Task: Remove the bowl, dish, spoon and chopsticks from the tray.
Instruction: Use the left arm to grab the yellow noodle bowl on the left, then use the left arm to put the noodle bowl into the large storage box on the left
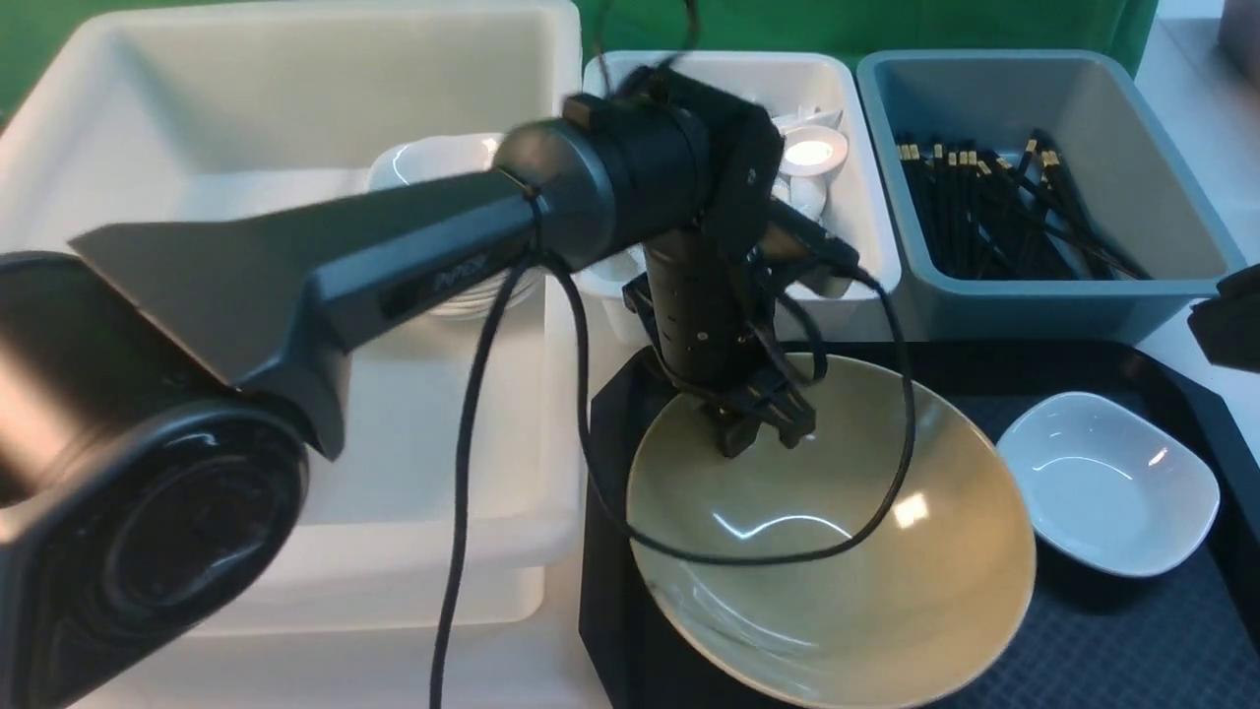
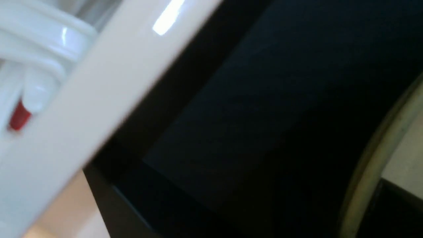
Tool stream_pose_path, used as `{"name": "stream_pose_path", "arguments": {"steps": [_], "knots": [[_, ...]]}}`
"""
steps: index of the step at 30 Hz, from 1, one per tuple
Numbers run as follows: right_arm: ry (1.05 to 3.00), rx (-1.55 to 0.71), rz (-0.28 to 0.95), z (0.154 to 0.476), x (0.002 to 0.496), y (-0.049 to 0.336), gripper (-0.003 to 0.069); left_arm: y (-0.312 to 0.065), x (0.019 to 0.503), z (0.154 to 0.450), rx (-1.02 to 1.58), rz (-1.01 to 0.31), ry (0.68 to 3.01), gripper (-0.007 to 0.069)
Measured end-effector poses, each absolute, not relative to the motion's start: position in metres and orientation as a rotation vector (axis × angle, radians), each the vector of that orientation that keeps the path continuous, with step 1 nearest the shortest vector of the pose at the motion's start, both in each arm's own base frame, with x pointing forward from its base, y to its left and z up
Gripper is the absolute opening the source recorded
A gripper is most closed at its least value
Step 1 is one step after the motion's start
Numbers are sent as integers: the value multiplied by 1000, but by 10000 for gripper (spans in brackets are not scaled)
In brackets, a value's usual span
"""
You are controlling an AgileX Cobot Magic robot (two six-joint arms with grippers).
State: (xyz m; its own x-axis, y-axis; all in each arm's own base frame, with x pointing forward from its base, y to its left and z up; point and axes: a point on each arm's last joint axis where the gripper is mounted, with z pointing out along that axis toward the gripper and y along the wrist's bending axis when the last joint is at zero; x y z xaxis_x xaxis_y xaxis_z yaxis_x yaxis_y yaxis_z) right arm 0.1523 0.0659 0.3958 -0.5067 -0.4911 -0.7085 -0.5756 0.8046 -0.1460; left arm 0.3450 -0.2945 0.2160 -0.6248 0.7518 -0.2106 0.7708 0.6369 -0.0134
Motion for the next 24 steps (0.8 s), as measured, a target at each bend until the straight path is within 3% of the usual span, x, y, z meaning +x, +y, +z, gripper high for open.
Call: {"name": "stream_pose_path", "arguments": {"steps": [4,8,12,13,15,17,18,19,21,24], "knots": [[2198,-780,140,396,153,66,179,-292,335,258,1231,-207,2618,29],[2191,-796,176,396,151,69,137,-273,326,317,1175,-236,2491,7],[2121,-886,292,407,149,81,45,-205,315,397,947,-341,2415,5],[2118,-887,300,408,149,82,45,-201,314,400,934,-347,2413,4],[2056,-951,372,421,149,96,34,-151,305,436,754,-394,2379,2],[2028,-987,395,426,149,103,34,-125,304,445,646,-395,2380,1],[1986,-1045,428,432,147,113,34,-82,295,456,478,-370,2373,1],[1979,-1050,432,434,147,115,34,-77,294,455,458,-373,2380,1],[1917,-1116,481,441,144,130,34,-12,269,456,177,-305,2392,1],[1872,-1156,504,444,143,141,34,35,247,442,-70,-257,2415,2]]}}
